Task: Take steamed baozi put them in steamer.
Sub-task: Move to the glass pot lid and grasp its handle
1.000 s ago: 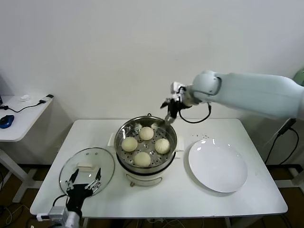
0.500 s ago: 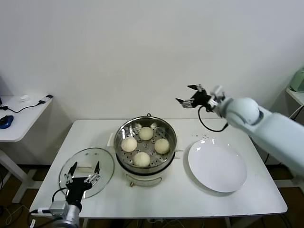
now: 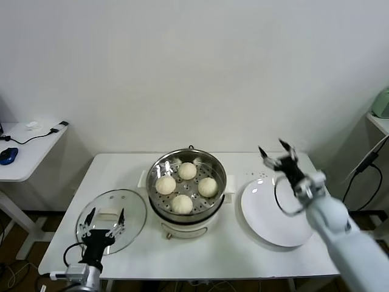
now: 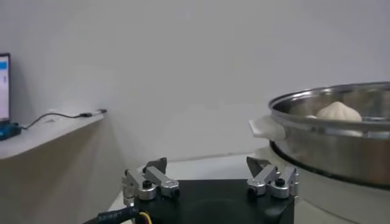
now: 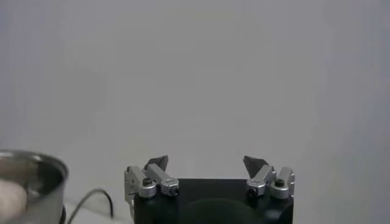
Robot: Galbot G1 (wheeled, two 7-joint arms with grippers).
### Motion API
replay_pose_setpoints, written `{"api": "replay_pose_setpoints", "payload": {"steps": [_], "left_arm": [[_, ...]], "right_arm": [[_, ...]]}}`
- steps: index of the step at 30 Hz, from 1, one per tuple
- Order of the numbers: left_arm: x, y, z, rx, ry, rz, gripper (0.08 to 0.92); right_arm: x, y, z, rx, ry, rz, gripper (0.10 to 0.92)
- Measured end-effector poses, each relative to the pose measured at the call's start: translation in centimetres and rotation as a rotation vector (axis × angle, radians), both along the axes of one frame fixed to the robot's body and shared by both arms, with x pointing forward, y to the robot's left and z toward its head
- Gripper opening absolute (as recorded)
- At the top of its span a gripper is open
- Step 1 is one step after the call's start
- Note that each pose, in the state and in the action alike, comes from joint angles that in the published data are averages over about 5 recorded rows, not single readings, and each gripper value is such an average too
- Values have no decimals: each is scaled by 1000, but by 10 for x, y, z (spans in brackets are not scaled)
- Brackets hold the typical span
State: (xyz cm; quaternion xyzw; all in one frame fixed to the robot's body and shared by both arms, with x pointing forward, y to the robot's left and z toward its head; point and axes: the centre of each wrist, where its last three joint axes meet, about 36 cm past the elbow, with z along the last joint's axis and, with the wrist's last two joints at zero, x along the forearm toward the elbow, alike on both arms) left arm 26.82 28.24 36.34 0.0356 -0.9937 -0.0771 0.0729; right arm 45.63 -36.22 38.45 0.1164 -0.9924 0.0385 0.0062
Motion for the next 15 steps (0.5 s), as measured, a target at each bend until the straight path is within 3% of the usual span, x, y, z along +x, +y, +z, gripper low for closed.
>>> {"api": "replay_pose_setpoints", "payload": {"steps": [8,15], "left_arm": [[0,11,-12,144,-47,22,823],[1,30,-28,489,-106,48,823]], "right_arm": [[-85,-3,-83,99,56,-147,823],[-128,8,-112,126,87,-207,823]]}}
